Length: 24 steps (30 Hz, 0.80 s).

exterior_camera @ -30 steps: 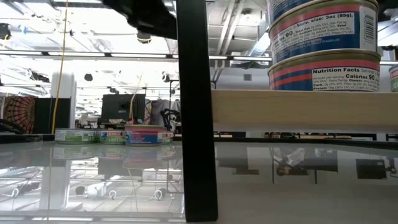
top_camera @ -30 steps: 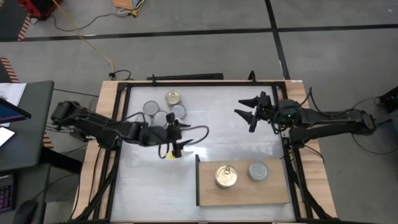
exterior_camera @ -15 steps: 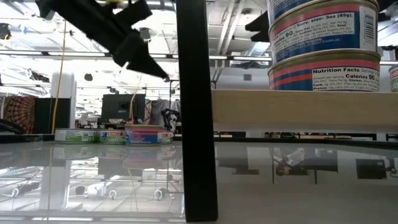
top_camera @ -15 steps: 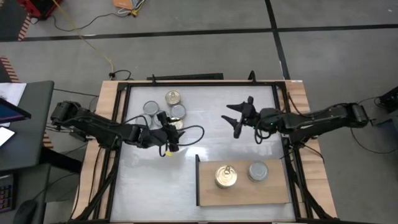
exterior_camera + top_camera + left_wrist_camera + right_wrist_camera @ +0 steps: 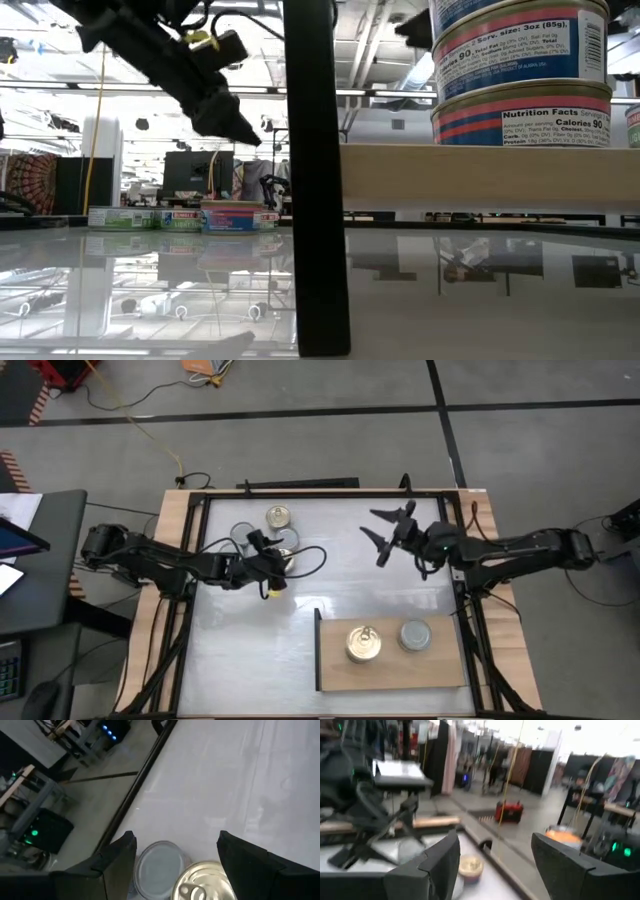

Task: Stack canned seafood by type on shelf
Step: Stack the blue pink tuna can on top of the blue pink tuna can on the shelf

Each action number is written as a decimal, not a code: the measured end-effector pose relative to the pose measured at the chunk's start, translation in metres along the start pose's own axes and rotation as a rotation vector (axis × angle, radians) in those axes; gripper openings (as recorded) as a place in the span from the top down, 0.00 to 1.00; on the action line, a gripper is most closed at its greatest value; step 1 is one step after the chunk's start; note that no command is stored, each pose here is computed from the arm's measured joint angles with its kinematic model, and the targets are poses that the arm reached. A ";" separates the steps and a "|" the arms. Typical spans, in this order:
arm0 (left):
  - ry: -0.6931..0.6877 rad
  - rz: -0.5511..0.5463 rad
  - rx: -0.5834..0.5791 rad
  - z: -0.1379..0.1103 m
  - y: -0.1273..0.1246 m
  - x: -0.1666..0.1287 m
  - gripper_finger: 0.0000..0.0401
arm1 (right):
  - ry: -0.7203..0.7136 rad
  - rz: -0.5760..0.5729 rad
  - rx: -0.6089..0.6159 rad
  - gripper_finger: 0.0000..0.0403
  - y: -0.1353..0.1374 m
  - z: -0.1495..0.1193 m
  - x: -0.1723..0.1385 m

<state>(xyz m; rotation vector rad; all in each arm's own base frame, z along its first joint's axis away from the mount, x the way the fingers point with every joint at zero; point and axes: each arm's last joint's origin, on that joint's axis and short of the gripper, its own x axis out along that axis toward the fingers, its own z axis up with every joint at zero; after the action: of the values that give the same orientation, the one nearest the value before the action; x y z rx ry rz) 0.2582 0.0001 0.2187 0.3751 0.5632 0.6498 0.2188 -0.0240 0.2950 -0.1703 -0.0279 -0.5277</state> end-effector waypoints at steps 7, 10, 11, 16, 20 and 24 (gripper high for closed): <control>0.004 0.048 0.040 0.018 0.001 -0.009 0.34 | -0.107 -0.028 -0.024 0.33 -0.005 0.012 -0.001; 0.001 0.091 0.039 0.025 0.003 -0.012 0.34 | -0.085 -0.050 -0.016 0.33 -0.011 0.015 0.004; 0.003 0.100 0.038 0.026 0.003 -0.012 0.34 | -0.084 -0.057 -0.017 0.33 -0.014 0.019 0.005; 0.087 0.100 0.001 0.012 0.002 -0.012 0.34 | 0.003 -0.002 -0.063 0.33 -0.026 0.021 0.016; 0.180 0.112 -0.071 -0.010 0.000 -0.013 0.34 | 0.051 0.021 -0.065 0.33 -0.039 0.009 0.029; 0.293 0.089 -0.151 -0.027 0.000 -0.016 0.34 | 0.092 0.020 -0.038 0.33 -0.055 -0.007 0.044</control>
<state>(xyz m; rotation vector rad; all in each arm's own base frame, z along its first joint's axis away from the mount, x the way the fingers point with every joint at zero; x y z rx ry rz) 0.2317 -0.0064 0.2026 0.1641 0.7745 0.8347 0.2289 -0.0941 0.3001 -0.1827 0.0735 -0.5162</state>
